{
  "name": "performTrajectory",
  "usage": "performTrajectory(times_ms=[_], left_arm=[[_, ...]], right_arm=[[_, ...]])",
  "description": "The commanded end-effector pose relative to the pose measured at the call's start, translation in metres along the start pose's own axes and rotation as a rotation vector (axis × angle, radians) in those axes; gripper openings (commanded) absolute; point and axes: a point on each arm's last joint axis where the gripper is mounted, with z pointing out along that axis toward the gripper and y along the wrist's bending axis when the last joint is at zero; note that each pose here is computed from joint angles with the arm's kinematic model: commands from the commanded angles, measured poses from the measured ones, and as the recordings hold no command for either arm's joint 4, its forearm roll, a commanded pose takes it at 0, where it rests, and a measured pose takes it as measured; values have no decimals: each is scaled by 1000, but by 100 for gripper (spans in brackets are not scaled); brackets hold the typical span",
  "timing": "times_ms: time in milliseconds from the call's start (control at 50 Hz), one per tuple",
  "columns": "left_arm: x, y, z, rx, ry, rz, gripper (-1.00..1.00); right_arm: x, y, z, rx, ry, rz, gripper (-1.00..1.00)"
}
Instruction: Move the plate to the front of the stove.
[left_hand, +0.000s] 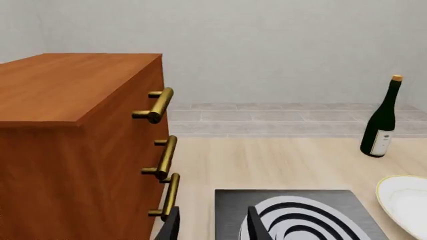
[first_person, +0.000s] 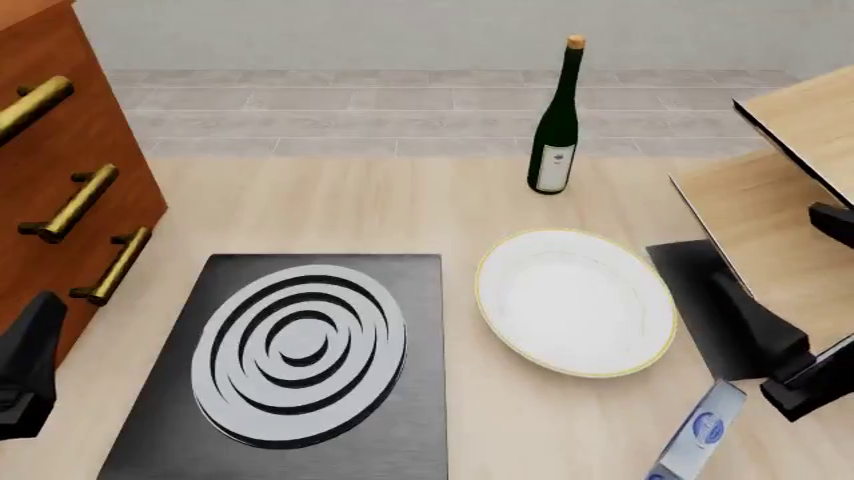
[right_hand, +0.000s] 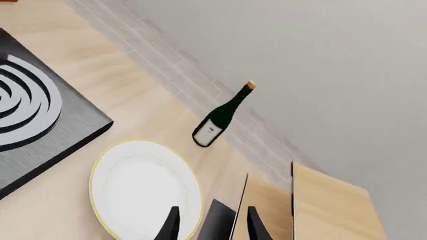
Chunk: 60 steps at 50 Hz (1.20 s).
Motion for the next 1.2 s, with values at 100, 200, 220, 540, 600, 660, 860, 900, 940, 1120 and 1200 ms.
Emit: performTrajectory(times_ms=[100,200,220,540,600,660,860,900,940,1120,1200], left_arm=[[1,-1,0,23,14,-18,100],[1,-1,0,23,15,-20,100],[1,-1,0,23,15,-20,100],[8,-2,9,32,104,-104,100],[8,-3,10,36,106,-106,100],[8,-3,10,36,106,-106,100],[8,-3,11,37,106,-106,100],[8,-3,11,36,105,-106,100],[8,-3,10,37,105,-106,100],[8,-3,10,37,105,-105,100],[8,-3,10,37,105,-105,100]], right_arm=[[-1,9,17,-122,26,-144,100],[0,13,21,-146,23,-179,100],[0,13,21,-145,24,-179,100],[12,32,46,-238,52,-276,100],[18,37,52,-256,66,-293,100],[23,43,57,-278,79,-303,100],[40,58,69,-328,122,-334,100],[43,60,71,-337,131,-335,100],[43,62,72,-347,132,-334,100],[48,81,85,-436,137,-350,100],[49,84,87,-445,140,-354,100]])
